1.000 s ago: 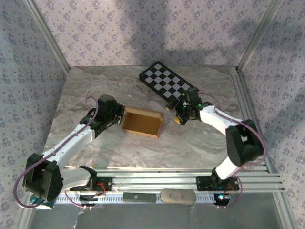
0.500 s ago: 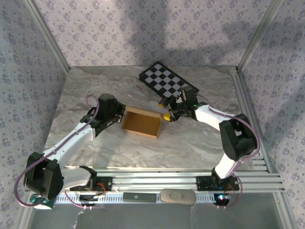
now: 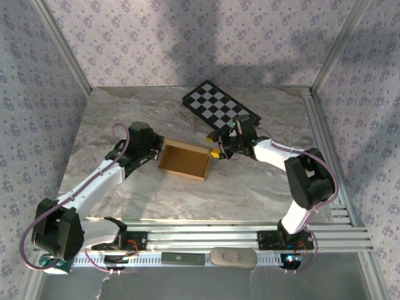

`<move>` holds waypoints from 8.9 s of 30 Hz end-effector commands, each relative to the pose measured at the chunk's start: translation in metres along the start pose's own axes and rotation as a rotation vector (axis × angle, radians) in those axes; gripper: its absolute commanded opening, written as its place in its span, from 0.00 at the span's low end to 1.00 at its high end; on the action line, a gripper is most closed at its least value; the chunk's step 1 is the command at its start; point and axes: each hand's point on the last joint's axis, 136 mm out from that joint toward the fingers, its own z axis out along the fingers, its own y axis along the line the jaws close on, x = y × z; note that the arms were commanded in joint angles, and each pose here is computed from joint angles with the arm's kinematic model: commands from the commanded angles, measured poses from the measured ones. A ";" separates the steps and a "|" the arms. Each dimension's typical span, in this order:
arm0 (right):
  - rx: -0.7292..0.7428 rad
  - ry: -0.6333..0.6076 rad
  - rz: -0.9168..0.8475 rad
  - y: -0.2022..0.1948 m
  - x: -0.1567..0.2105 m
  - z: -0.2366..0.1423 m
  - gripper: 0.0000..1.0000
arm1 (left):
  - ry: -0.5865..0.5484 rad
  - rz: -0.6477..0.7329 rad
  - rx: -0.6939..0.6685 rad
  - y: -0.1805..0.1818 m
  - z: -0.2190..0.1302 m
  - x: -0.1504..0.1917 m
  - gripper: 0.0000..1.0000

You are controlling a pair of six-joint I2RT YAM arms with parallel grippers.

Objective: Fold the paper box

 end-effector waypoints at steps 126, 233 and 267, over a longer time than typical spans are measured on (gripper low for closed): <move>0.215 0.122 -0.124 -0.077 -0.003 -0.031 0.02 | 0.439 0.460 -0.271 0.090 0.055 0.045 0.21; 0.425 -0.169 -0.548 -0.103 -0.023 -0.102 0.71 | 0.433 0.753 -0.277 0.105 -0.010 0.082 0.52; 0.540 -0.226 -0.539 -0.140 0.000 -0.131 0.66 | 0.541 1.021 -0.370 0.082 0.010 0.115 0.53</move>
